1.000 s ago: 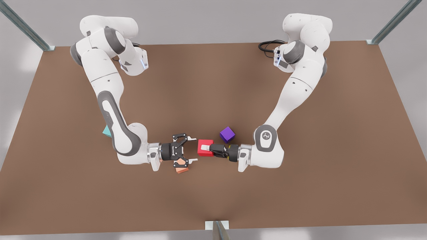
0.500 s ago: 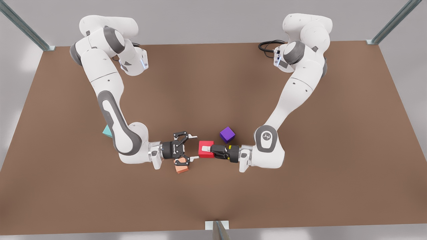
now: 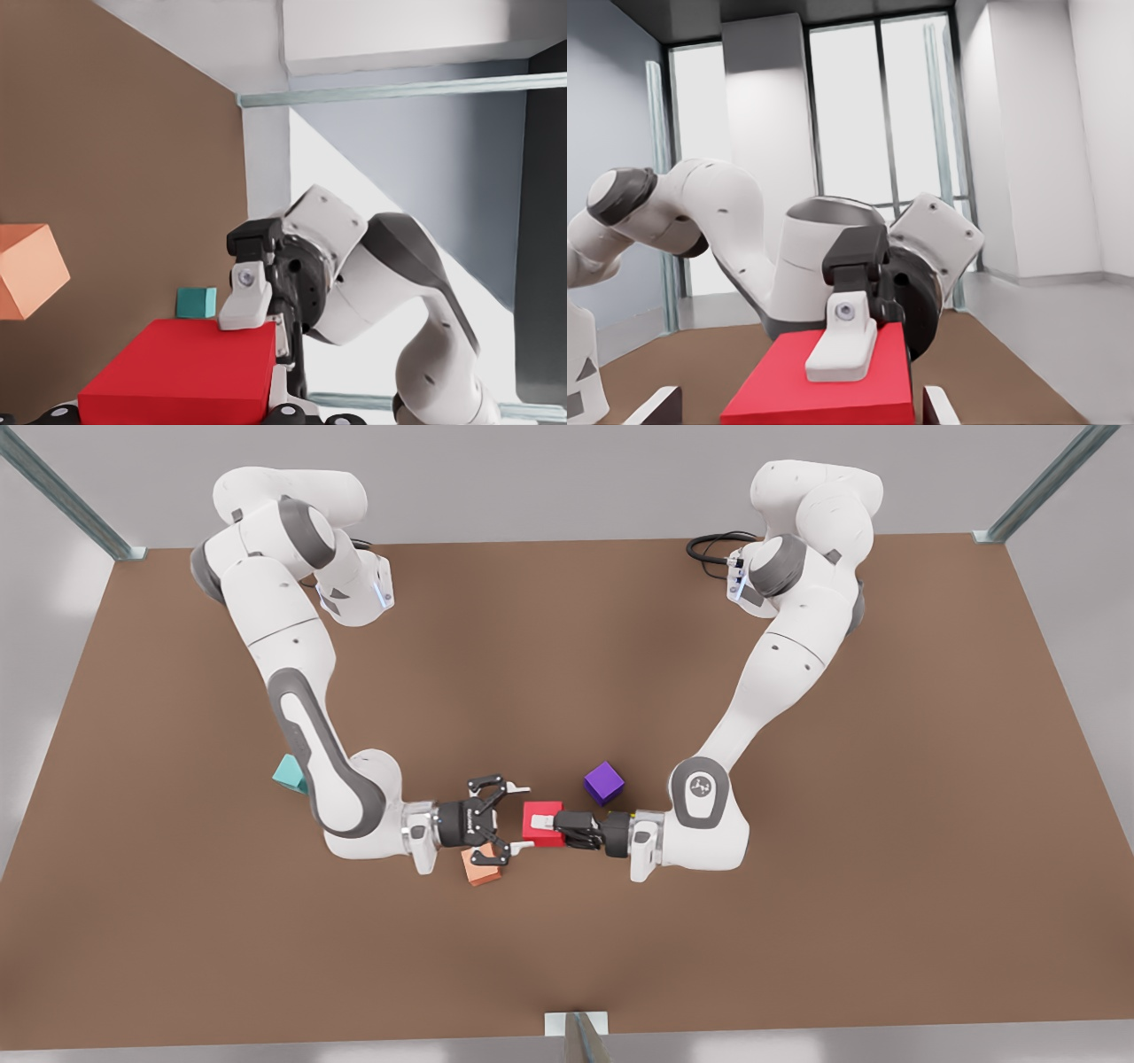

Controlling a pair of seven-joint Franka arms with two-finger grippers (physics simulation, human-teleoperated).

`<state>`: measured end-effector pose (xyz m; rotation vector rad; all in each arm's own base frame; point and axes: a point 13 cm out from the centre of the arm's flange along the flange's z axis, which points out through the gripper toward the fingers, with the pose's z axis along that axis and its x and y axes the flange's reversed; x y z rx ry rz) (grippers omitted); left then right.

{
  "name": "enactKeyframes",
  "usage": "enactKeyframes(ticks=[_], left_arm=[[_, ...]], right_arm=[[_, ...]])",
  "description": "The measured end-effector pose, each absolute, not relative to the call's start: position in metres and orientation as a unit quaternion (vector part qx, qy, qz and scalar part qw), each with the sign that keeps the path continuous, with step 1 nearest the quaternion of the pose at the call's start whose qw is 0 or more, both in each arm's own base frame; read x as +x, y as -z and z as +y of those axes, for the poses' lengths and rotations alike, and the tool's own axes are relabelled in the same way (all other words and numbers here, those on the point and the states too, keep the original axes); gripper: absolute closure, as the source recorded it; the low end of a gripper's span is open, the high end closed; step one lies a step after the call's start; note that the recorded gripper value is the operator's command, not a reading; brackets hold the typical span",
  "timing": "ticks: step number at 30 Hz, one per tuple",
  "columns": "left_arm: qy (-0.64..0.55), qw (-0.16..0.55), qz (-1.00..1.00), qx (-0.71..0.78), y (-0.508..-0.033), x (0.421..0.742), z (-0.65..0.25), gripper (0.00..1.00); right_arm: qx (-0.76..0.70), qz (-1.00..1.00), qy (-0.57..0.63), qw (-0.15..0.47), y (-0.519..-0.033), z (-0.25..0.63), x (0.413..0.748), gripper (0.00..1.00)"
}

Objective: Pick up red wooden cube and pass to hand red wooden cube and place in blue wooden cube

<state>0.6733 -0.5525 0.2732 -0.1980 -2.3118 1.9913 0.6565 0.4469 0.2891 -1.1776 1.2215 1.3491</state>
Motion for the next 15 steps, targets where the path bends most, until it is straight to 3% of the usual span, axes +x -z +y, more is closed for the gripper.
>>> enactKeyframes(ticks=[15], left_arm=[[-0.652, 0.031, -0.755, -0.061, -0.278, 0.671, -0.566, 0.45]], right_arm=[[-0.476, 0.503, -0.554, 0.462, -0.276, 0.462, 0.651, 0.00]])
